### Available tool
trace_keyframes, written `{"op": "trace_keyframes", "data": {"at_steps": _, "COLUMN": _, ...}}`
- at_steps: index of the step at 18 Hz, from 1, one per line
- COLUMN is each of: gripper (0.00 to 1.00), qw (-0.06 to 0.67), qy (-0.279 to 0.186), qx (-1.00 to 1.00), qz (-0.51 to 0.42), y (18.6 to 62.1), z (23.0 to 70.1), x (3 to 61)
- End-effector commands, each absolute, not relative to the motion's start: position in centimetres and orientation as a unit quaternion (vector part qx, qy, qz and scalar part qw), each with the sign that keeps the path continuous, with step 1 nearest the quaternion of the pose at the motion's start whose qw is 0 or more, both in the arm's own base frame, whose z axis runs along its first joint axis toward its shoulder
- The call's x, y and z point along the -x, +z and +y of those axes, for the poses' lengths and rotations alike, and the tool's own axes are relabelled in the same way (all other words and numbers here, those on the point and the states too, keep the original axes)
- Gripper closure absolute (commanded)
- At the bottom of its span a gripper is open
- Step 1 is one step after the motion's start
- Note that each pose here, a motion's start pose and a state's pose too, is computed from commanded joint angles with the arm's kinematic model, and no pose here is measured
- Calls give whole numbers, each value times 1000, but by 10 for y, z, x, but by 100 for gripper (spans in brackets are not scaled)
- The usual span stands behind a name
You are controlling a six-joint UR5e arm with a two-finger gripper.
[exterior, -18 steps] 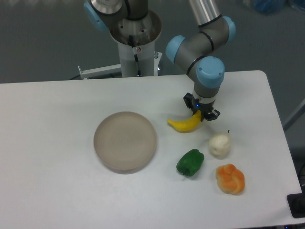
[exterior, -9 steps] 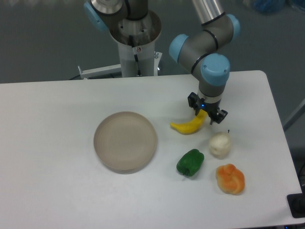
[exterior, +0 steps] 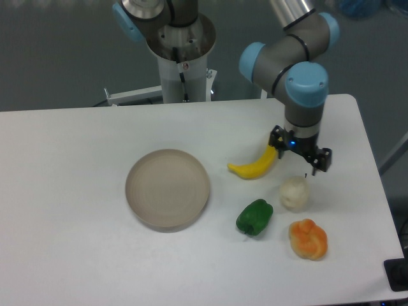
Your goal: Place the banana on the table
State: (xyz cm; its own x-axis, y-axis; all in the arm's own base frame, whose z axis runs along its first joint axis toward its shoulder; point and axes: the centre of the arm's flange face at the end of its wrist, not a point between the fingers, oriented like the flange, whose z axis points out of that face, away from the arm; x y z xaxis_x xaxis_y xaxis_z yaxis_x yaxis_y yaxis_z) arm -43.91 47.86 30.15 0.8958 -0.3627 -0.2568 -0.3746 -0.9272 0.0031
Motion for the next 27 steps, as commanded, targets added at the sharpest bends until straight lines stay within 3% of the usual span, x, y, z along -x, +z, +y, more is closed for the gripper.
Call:
{"op": "trace_keyframes", "data": {"at_steps": 11, "gripper": 0, "qw": 39, "qy": 162, "qx": 968, "qz": 187, "y": 317, "z": 515, "x": 489}}
{"op": "trace_keyframes", "data": {"at_steps": 27, "gripper": 0, "qw": 55, "qy": 186, "qx": 964, "qz": 182, "y": 330, "z": 563, "x": 485}}
